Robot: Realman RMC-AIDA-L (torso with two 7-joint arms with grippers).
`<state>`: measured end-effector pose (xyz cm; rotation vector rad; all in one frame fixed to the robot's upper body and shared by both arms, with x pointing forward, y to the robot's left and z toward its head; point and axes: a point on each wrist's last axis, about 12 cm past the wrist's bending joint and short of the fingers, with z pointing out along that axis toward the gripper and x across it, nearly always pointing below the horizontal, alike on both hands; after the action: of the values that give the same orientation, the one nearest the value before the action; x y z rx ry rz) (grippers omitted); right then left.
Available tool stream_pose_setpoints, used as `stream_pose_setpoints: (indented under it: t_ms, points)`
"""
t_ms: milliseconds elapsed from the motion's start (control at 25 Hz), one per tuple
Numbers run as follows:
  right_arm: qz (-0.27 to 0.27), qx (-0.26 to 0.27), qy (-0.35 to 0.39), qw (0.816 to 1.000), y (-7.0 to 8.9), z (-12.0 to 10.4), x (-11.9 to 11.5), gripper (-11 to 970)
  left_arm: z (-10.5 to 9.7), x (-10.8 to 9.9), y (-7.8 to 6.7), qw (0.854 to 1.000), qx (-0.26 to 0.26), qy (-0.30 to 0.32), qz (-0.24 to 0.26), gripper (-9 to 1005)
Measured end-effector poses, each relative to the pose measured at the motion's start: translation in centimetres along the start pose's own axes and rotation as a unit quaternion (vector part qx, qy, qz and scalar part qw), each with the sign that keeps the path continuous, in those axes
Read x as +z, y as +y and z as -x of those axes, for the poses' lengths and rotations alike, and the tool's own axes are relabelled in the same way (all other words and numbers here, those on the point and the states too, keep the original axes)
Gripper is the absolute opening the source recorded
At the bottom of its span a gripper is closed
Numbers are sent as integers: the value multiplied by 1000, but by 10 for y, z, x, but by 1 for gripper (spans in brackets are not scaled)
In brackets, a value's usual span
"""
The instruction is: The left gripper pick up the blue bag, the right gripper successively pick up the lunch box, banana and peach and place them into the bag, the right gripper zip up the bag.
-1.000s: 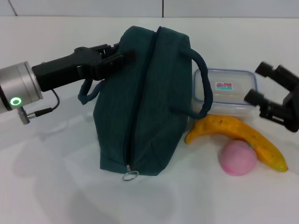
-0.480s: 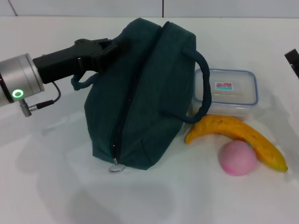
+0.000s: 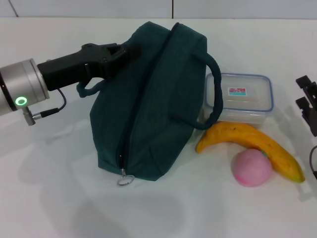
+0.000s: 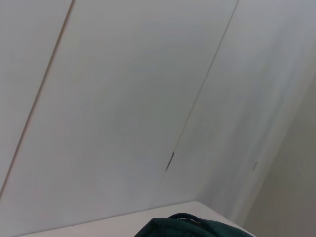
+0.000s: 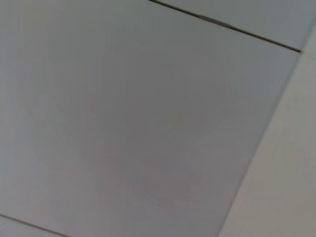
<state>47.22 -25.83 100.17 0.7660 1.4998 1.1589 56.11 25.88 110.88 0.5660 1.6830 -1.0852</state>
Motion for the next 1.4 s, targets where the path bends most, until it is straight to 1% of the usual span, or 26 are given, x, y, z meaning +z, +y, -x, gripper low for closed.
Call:
stream_pose_setpoints:
  t_ms: [160,440,880,1160,1400]
  points:
    - [-12,26,14,999,-2,-3,4,831,0,0,0,1000,0,1,-2,47]
    - [-15,49,42,998,2,-12,14,829,-1,1,-2,1000,0,2,-6,47]
    - [-9,89,43,995,11,-18,31,826,1,5,-3,1000,14,6,-13,47]
    - [-8,100,47,994,15,-22,38,823,1,10,-5,1000,19,12,-21,47]
    - [-10,103,45,994,15,-22,38,822,1,10,-5,999,23,12,-20,47]
